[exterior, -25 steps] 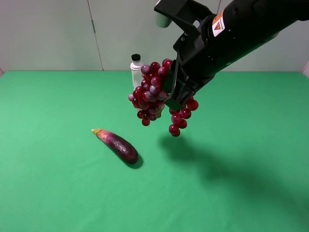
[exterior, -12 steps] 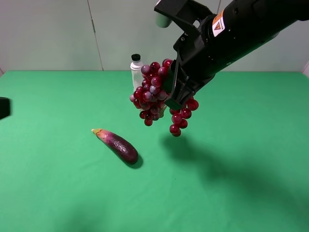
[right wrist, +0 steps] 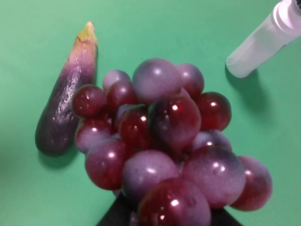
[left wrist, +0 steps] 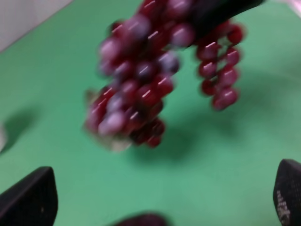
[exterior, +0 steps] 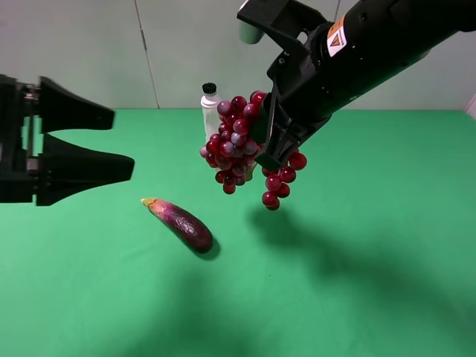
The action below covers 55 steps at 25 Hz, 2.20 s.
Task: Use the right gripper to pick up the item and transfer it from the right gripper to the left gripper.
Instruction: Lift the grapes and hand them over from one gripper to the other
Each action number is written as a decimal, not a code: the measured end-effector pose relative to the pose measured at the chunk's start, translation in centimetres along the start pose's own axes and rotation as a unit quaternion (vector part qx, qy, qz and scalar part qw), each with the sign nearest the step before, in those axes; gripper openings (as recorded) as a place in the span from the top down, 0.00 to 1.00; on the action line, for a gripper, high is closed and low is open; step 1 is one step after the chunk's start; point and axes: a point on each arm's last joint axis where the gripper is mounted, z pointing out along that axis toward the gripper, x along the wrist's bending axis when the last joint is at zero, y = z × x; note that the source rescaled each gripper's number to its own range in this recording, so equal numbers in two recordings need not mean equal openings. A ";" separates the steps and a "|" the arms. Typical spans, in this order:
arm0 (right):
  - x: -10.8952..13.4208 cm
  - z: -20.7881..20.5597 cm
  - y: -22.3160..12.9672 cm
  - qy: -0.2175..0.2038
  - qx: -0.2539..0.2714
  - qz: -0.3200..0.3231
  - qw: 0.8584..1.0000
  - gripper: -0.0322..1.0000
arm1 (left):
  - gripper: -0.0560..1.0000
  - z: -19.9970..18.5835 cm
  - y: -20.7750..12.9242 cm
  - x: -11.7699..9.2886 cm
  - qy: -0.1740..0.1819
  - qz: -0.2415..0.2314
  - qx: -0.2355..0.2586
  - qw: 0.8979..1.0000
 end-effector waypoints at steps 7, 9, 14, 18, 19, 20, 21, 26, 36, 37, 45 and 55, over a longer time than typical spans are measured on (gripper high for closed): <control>0.1 0.0 -0.1 0.003 0.007 -0.006 1.000 0.97 | 0.14 2.8 -0.5 1.3 -0.075 0.088 -0.049 0.992; 0.1 0.0 -0.2 0.005 0.011 -0.010 1.000 0.97 | 0.14 3.3 -0.7 1.5 -0.082 0.089 -0.057 0.991; 0.1 0.0 -0.2 0.005 0.011 -0.011 1.000 0.97 | 0.14 4.6 -1.0 1.6 -0.103 0.091 -0.059 0.989; 0.1 0.0 -0.2 0.005 0.011 -0.012 1.000 0.97 | 0.14 6.6 -0.3 0.9 -0.136 0.116 -0.055 0.982; 0.1 0.0 -0.2 0.005 0.011 -0.012 1.000 0.97 | 0.14 7.1 -0.3 0.8 -0.138 0.120 -0.052 0.982; 0.1 0.0 -0.2 0.005 0.011 -0.012 1.000 0.97 | 0.14 7.5 -0.2 0.7 -0.140 0.122 -0.050 0.981; 0.1 0.0 -0.2 0.005 0.011 -0.012 1.000 0.97 | 0.14 7.9 -0.2 0.7 -0.140 0.123 -0.049 0.981; 0.1 0.0 -0.2 0.005 0.011 -0.013 1.000 0.97 | 0.14 10.1 0.2 1.0 -0.142 0.120 -0.060 0.981; 0.1 0.0 -0.2 0.006 0.012 -0.012 1.000 0.97 | 0.14 14.1 0.0 1.3 -0.149 0.121 -0.057 0.980; 0.1 0.0 -0.2 0.007 0.012 -0.012 1.000 0.97 | 0.14 14.2 0.0 1.4 -0.149 0.123 -0.057 0.980; 0.1 0.0 -0.2 0.007 0.012 -0.012 1.000 0.97 | 0.14 14.8 -0.4 2.3 -0.115 0.138 -0.024 0.983; 0.1 0.0 -0.2 0.007 0.012 -0.012 1.000 0.97 | 0.14 14.9 -0.5 2.3 -0.114 0.156 -0.024 0.981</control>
